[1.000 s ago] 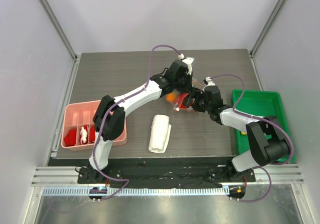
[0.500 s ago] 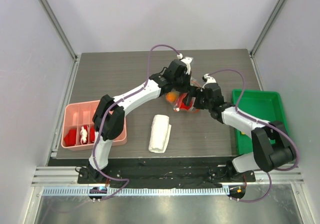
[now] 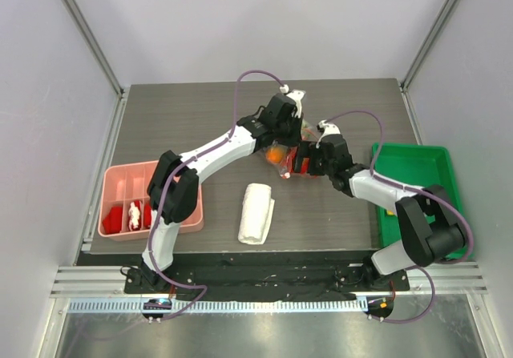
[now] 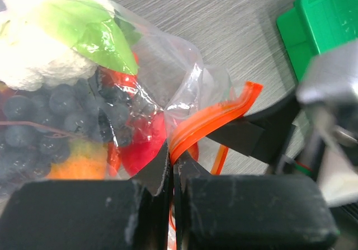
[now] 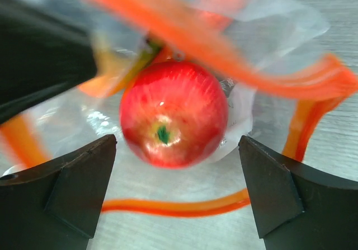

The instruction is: Open the zip-top bag and remove the fake food

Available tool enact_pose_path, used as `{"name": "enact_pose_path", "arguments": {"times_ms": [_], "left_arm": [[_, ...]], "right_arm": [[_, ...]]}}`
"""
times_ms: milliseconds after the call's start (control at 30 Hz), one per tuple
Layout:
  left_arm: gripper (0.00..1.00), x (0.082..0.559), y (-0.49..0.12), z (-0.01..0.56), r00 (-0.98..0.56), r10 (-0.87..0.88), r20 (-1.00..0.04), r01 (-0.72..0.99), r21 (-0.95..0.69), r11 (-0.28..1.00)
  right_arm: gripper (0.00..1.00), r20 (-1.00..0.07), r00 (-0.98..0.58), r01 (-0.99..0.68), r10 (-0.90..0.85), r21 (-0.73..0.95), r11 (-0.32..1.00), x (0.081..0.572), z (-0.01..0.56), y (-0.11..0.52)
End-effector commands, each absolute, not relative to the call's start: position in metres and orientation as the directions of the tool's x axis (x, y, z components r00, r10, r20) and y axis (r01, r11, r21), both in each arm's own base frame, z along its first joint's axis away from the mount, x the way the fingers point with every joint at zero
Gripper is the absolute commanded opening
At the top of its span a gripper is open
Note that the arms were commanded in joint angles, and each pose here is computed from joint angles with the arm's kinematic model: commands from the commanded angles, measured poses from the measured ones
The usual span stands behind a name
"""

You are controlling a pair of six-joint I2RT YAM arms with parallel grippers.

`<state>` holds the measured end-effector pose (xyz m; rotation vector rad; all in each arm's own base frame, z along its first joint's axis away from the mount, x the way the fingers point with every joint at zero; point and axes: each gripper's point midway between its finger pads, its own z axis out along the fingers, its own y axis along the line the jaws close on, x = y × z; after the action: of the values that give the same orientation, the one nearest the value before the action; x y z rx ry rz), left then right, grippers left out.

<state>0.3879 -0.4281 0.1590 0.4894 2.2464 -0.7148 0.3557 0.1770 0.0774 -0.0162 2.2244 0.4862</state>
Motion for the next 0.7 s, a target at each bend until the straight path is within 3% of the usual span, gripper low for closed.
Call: {"name": "enact_pose_path", "arguments": {"times_ms": [0,167,400,667], "left_arm": [[0.00,0.347,-0.476,0.216,-0.636,0.089,-0.767,0.645,-0.464,0.607],[0.00,0.346,-0.477,0.218,-0.639,0.090,-0.764,0.646,-0.470,0.601],[0.00,0.345,-0.477,0.219,-0.639,0.090,-0.764,0.648,-0.472,0.598],[0.00,0.348,-0.477,0.220,-0.646,0.082,-0.759,0.632,-0.472,0.615]], "right_arm": [[0.97,-0.852,-0.503,-0.331,0.143,0.343,0.879,0.366,0.152,0.210],[0.91,-0.843,-0.526,-0.382,0.114,0.353,0.854,0.371,0.146,0.225],[0.97,-0.857,-0.515,-0.419,0.037,0.289,0.861,0.388,0.119,0.232],[0.93,-0.872,-0.482,-0.365,0.090,0.292,0.884,0.401,0.097,0.228]]}}
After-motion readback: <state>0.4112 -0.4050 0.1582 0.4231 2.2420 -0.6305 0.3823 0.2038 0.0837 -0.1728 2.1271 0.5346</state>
